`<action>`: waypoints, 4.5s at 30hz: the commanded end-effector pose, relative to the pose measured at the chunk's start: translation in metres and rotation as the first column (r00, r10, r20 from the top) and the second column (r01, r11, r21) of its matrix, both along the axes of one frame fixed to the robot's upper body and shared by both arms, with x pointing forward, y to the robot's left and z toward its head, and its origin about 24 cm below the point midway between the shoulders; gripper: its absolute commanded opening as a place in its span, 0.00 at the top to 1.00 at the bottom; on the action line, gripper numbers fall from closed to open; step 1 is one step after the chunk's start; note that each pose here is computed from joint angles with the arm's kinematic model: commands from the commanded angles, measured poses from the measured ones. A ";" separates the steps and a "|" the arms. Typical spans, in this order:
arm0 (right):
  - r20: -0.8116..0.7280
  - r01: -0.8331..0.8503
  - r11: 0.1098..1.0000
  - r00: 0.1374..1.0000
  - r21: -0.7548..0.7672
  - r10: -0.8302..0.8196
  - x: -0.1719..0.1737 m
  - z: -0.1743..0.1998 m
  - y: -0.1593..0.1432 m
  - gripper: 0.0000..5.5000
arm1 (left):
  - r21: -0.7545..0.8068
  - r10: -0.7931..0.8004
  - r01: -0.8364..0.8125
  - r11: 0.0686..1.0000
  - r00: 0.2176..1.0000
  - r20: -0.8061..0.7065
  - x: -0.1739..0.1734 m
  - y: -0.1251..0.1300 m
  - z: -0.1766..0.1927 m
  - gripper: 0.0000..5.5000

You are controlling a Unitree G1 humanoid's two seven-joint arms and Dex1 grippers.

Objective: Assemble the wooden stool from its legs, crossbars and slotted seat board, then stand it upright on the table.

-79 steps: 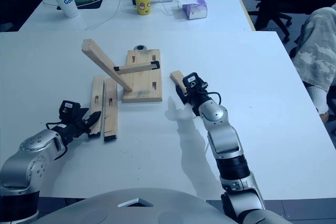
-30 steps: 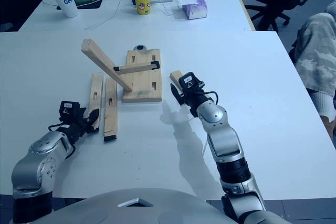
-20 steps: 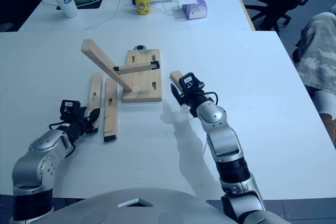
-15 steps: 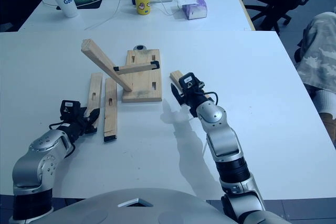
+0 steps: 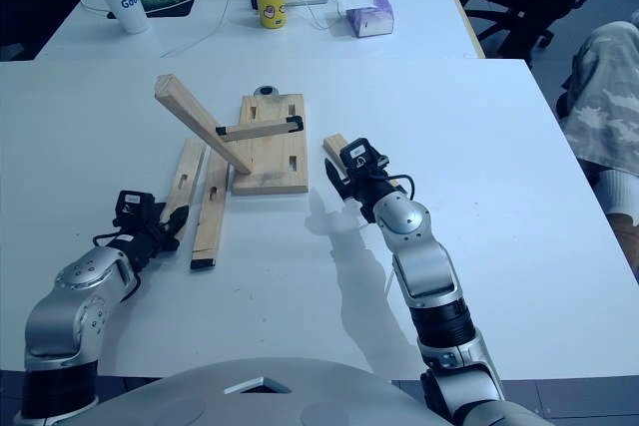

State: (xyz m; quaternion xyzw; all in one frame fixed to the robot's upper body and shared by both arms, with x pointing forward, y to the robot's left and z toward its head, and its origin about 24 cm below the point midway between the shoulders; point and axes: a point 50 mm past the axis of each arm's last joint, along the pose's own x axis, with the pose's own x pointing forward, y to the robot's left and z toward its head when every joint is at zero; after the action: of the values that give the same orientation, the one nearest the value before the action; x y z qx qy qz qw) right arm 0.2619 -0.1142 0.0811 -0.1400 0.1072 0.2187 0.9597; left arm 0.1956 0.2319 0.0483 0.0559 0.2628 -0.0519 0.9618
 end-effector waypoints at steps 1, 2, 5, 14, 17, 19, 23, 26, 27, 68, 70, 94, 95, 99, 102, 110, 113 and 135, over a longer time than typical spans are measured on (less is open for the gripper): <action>-0.002 0.002 1.000 1.000 -0.007 -0.002 -0.001 -0.002 -0.001 0.41 | 0.028 0.012 -0.010 1.000 0.997 -0.080 -0.007 0.005 -0.012 0.49; -0.002 0.002 1.000 1.000 -0.007 -0.002 -0.001 -0.002 -0.001 0.41 | 0.031 0.013 -0.011 0.999 0.997 -0.079 -0.007 0.006 -0.012 0.47; -0.001 0.002 1.000 1.000 -0.008 -0.002 0.000 -0.002 -0.001 0.41 | 0.038 0.015 -0.012 0.999 0.997 -0.080 -0.007 0.008 -0.013 0.38; 0.000 0.001 1.000 1.000 -0.007 -0.001 0.000 -0.001 0.000 0.41 | 0.013 0.022 -0.022 1.000 0.998 -0.065 -0.005 0.005 -0.011 0.22; 0.001 0.000 1.000 1.000 -0.007 0.000 0.000 -0.001 0.000 0.41 | -0.006 0.022 -0.022 1.000 0.998 -0.065 -0.005 0.004 -0.011 0.29; 0.001 0.000 1.000 1.000 -0.006 0.000 0.000 -0.001 0.000 0.41 | -0.025 0.026 -0.028 0.999 0.998 -0.066 -0.005 0.003 -0.011 0.35; 0.003 0.000 1.000 1.000 -0.006 0.000 0.001 -0.001 0.001 0.41 | -0.040 0.034 -0.037 0.999 0.997 -0.068 -0.004 0.003 -0.012 0.47; 0.005 -0.001 1.000 1.000 -0.007 0.001 0.002 -0.001 0.000 0.41 | -0.043 0.039 -0.042 0.998 0.997 -0.066 -0.003 0.003 -0.012 0.54; 0.006 -0.001 1.000 1.000 -0.007 0.001 0.002 0.000 0.000 0.41 | -0.044 0.040 -0.043 0.998 0.997 -0.065 -0.003 0.003 -0.012 0.57; 0.215 -0.358 0.224 0.847 0.906 0.486 0.025 0.223 0.010 0.02 | 0.142 -0.378 0.468 0.872 0.462 0.802 0.042 -0.094 0.185 0.63; 0.217 -0.359 0.217 0.845 0.908 0.489 0.025 0.224 0.010 0.02 | 0.211 -0.466 0.496 0.842 0.471 0.750 0.041 -0.100 0.176 0.63; 0.168 -0.300 0.229 0.871 0.926 0.462 0.031 0.210 0.005 0.53 | 0.275 -0.569 0.547 0.791 0.492 0.658 0.036 -0.101 0.149 0.63; 0.164 -0.298 0.230 0.870 0.926 0.465 0.031 0.210 0.006 0.55 | 0.278 -0.574 0.549 0.788 0.491 0.656 0.035 -0.102 0.148 0.63; 0.157 -0.292 0.231 0.869 0.928 0.470 0.030 0.208 0.007 0.67 | 0.281 -0.577 0.551 0.786 0.489 0.654 0.033 -0.104 0.147 0.63; 0.154 -0.290 0.236 0.872 0.928 0.465 0.030 0.207 0.007 0.76 | 0.286 -0.574 0.543 0.790 0.490 0.656 0.035 -0.102 0.149 0.63; 0.149 -0.284 0.242 0.877 0.928 0.456 0.030 0.204 0.005 0.78 | 0.294 -0.555 0.509 0.809 0.499 0.666 0.040 -0.098 0.152 0.63; 0.147 -0.281 0.244 0.878 0.928 0.455 0.030 0.203 0.005 0.78 | 0.295 -0.556 0.509 0.808 0.496 0.667 0.040 -0.098 0.152 0.63; 0.118 -0.173 0.329 0.976 0.928 0.181 0.057 0.196 -0.034 0.81 | 0.227 -0.446 0.442 0.868 0.491 0.749 0.044 -0.087 0.164 0.37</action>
State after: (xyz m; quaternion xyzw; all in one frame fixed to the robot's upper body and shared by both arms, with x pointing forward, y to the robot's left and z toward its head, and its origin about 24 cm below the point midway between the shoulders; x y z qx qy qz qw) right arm 0.3133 -0.1364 0.2715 0.4244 -0.0257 0.3671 0.8273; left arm 0.2375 0.1416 0.2074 0.1540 -0.1952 -0.2778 0.9279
